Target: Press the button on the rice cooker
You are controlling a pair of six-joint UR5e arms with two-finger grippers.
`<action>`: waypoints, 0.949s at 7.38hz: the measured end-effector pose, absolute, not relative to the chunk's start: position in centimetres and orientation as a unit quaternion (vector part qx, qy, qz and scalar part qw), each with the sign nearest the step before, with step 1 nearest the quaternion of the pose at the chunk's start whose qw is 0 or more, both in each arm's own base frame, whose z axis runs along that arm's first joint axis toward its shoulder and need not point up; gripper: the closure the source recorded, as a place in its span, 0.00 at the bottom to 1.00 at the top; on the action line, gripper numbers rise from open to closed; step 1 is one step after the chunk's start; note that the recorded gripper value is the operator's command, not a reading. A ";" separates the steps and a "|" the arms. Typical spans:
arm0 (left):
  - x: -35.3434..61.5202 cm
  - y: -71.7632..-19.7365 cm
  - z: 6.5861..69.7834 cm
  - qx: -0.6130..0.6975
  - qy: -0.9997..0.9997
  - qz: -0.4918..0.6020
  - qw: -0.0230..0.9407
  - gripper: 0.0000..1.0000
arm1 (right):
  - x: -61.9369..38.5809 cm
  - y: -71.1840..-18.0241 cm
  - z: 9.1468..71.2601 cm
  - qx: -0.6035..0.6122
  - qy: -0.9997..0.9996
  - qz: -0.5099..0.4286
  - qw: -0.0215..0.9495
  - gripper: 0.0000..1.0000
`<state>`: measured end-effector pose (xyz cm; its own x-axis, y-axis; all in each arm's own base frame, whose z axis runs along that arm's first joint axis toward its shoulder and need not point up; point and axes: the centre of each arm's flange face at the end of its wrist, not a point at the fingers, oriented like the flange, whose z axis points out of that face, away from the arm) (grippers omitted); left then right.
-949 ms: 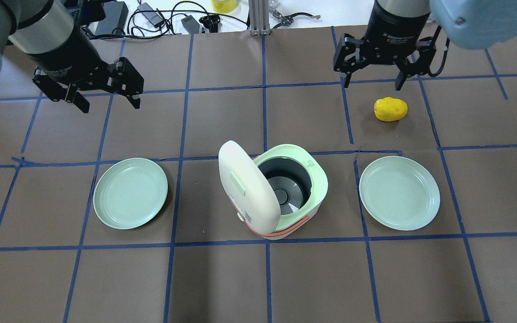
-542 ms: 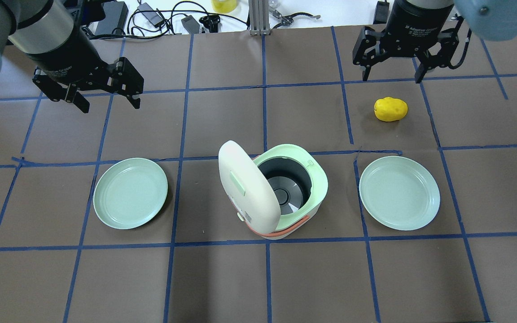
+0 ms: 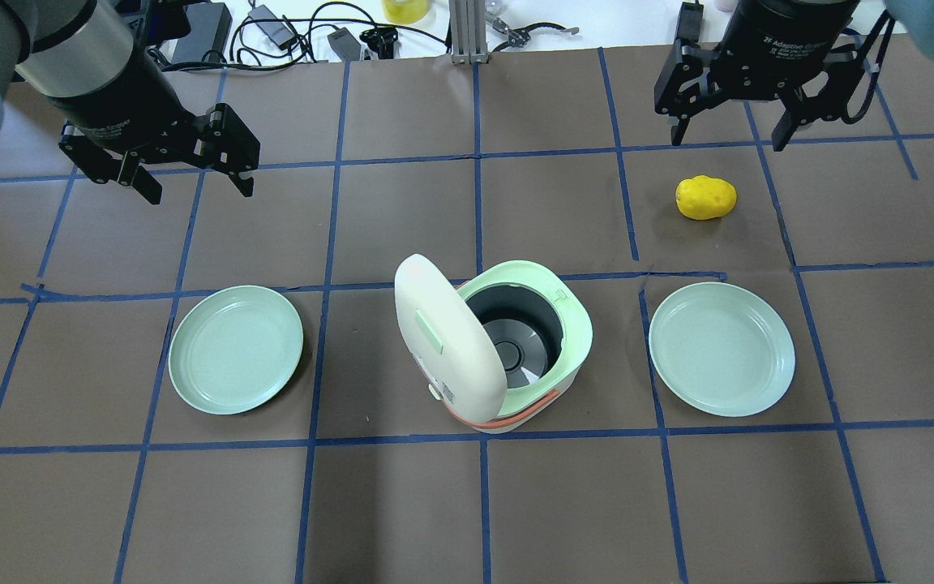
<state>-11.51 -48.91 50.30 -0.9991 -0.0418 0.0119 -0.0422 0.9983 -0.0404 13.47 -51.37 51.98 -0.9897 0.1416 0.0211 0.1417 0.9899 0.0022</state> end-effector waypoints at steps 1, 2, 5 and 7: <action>-11.5 -48.9 50.3 0.021 -1.000 0.020 0.006 0.00 | 13.5 -51.3 51.8 -0.070 -0.997 -0.005 0.009 0.00; -11.5 -48.9 50.3 0.021 -1.000 0.020 0.006 0.00 | 13.5 -51.3 51.8 -0.070 -0.997 -0.006 0.008 0.00; -11.5 -48.9 50.3 0.021 -1.000 0.020 0.006 0.00 | 13.9 -51.3 51.5 -0.069 -0.998 -0.010 -0.008 0.00; -11.5 -48.9 50.3 0.021 -1.000 0.020 0.006 0.00 | 14.0 -51.3 51.4 -0.069 -0.997 -0.012 -0.010 0.00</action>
